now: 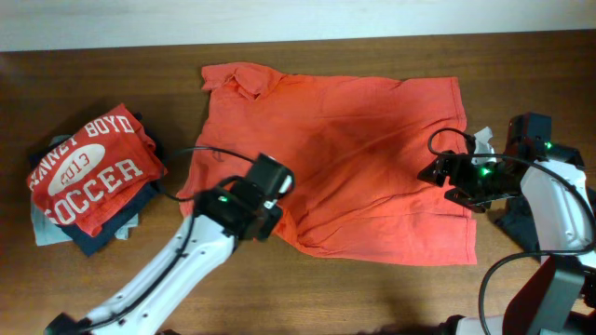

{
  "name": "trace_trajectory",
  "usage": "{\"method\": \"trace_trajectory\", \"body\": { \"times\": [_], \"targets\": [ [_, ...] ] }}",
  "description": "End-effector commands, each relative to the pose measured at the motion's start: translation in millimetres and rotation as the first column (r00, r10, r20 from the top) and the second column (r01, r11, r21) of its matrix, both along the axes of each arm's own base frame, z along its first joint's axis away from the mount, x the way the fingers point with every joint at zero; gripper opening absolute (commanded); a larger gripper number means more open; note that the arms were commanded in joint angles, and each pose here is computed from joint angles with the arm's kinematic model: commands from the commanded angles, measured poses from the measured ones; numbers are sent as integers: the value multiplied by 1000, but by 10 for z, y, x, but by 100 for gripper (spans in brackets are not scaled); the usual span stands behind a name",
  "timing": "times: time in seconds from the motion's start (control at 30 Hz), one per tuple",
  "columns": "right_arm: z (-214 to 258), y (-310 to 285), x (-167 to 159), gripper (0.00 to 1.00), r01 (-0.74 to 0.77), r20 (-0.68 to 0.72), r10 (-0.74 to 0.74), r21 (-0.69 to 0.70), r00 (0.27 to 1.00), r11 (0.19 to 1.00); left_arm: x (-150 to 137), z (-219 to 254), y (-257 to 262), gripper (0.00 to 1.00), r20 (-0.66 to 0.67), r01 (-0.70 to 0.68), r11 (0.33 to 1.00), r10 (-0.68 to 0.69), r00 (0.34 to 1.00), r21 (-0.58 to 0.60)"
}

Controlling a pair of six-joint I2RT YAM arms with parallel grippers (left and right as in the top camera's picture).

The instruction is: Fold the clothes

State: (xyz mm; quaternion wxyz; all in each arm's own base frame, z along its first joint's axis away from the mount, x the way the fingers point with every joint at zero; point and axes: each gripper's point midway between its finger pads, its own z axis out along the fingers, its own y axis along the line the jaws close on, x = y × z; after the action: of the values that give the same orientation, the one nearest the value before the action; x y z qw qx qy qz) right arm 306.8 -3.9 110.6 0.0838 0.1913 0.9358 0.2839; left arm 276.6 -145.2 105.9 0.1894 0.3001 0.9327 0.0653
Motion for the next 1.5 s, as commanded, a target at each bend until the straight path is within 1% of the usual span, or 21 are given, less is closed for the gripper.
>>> {"method": "trace_trajectory", "body": {
  "times": [0.0, 0.1, 0.27, 0.4, 0.47, 0.57, 0.63, 0.7, 0.8, 0.93, 1.03, 1.13, 1.2, 1.27, 1.33, 1.37, 1.47],
  "targets": [
    [48, -7, 38, 86, -2, 17, 3, -8, 1000, 1000, -53, -246, -12, 54, -22, 41, 994, -39, 999, 101],
    [48, -7, 38, 86, -2, 17, 3, -7, 1000, 1000, -67, -409, -94, 54, -53, 68, 990, -62, 997, 124],
    [47, -7, 37, 86, -2, 16, 3, -8, 1000, 1000, -99, -661, -73, 52, -115, 82, 980, -61, 991, 180],
    [47, -7, 37, 86, -2, 16, 3, -8, 1000, 1000, -106, -723, -66, 49, -130, 85, 978, -60, 990, 192],
    [47, -8, 38, 86, -2, 17, 3, -8, 1000, 1000, -88, -718, -60, 44, -121, 83, 976, -60, 991, 199],
    [47, -8, 40, 86, -2, 18, 3, -8, 1000, 1000, -56, -691, -26, 23, -111, 105, 968, -81, 990, 229],
    [47, -8, 40, 86, -2, 18, 3, -8, 1000, 1000, -35, -649, -18, 13, -109, 120, 962, -96, 989, 244],
    [47, -8, 39, 86, -2, 17, 3, -8, 1000, 1000, -12, -588, -36, 6, -109, 136, 959, -111, 988, 248],
    [47, -8, 38, 86, -2, 17, 3, -8, 1000, 1000, 53, -452, -92, 1, -102, 151, 958, -130, 986, 245],
    [47, -8, 39, 85, -2, 17, 3, -8, 1000, 1000, 158, -302, -179, 1, -89, 229, 940, -213, 973, 254],
    [47, -8, 40, 86, -2, 18, 3, -8, 1000, 1000, 212, -248, -225, 0, -102, 348, 893, -333, 937, 285],
    [48, -10, 45, 86, -2, 20, 3, -9, 1000, 1000, 212, -252, -231, 0, -147, 477, 818, -454, 879, 321],
    [49, -12, 52, 86, -2, 24, 3, -10, 1000, 1000, 237, -246, -254, 0, -158, 538, 772, -517, 841, 338],
    [51, -16, 62, 86, -2, 28, 3, -12, 1000, 1000, 258, -243, -298, 0, -181, 626, 696, -606, 775, 352],
    [52, -18, 68, 86, -2, 31, 3, -13, 1000, 1000, 268, -249, -389, 0, -196, 716, 608, -699, 688, 342],
    [52, -18, 68, 86, -2, 31, 3, -13, 1000, 1000, 286, -243, -422, 0, -197, 742, 573, -730, 655, 347],
    [51, -16, 62, 86, -2, 28, 3, -12, 1000, 1000, 402, -195, -500, 0, -156, 751, 542, -762, 629, 378]
  ]
}}
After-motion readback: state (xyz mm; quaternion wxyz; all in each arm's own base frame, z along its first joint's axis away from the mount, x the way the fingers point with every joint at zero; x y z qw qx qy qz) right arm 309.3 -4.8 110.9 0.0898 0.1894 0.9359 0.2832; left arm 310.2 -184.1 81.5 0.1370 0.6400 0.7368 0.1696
